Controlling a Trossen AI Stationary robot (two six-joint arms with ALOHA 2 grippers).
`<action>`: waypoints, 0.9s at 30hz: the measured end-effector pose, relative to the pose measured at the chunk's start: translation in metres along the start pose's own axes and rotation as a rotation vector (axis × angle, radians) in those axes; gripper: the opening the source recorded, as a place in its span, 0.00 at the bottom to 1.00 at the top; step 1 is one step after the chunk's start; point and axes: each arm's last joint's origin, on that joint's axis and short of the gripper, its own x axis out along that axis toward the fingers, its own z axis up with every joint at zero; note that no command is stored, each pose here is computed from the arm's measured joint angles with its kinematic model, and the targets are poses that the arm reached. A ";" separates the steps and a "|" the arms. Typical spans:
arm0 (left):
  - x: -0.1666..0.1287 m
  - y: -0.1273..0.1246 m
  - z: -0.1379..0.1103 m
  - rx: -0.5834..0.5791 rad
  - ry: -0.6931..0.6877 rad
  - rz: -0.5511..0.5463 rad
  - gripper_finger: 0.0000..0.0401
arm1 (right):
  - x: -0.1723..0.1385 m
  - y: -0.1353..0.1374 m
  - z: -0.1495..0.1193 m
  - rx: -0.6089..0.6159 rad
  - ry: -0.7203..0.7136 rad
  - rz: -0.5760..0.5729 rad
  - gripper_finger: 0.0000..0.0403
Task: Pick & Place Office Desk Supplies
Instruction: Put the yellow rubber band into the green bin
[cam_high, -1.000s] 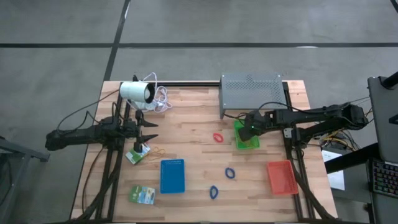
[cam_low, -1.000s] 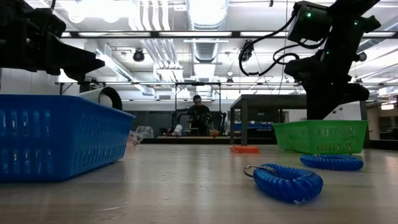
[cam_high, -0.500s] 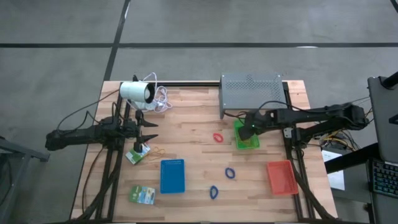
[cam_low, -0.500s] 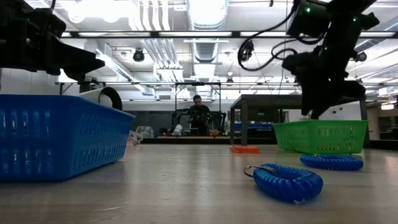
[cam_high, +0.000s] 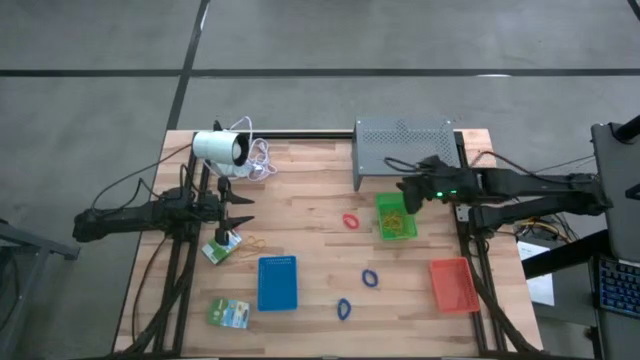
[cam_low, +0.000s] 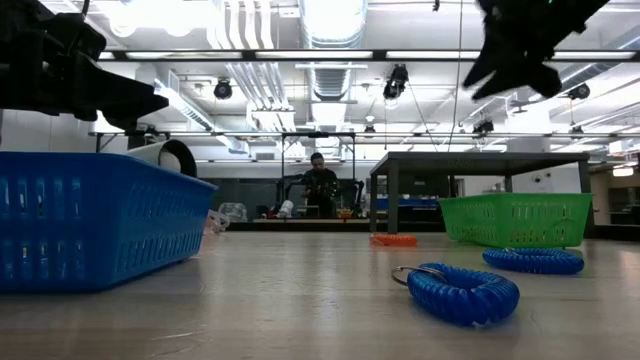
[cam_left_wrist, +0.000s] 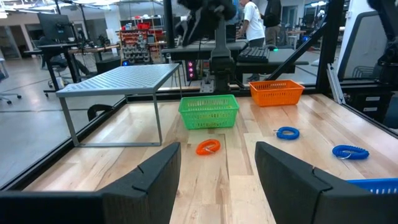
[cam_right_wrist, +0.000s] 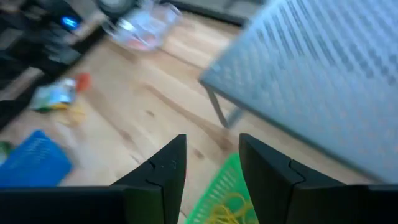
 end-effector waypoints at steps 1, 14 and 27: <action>0.000 0.000 0.000 0.000 0.000 0.000 0.53 | -0.006 -0.001 0.001 -0.014 -0.021 0.024 0.37; 0.000 0.000 0.000 0.000 0.000 0.000 0.53 | -0.027 -0.013 -0.011 -0.129 -0.125 0.115 0.37; 0.000 0.000 0.000 0.000 0.000 0.000 0.53 | -0.017 -0.023 -0.039 -0.192 -0.303 0.133 0.37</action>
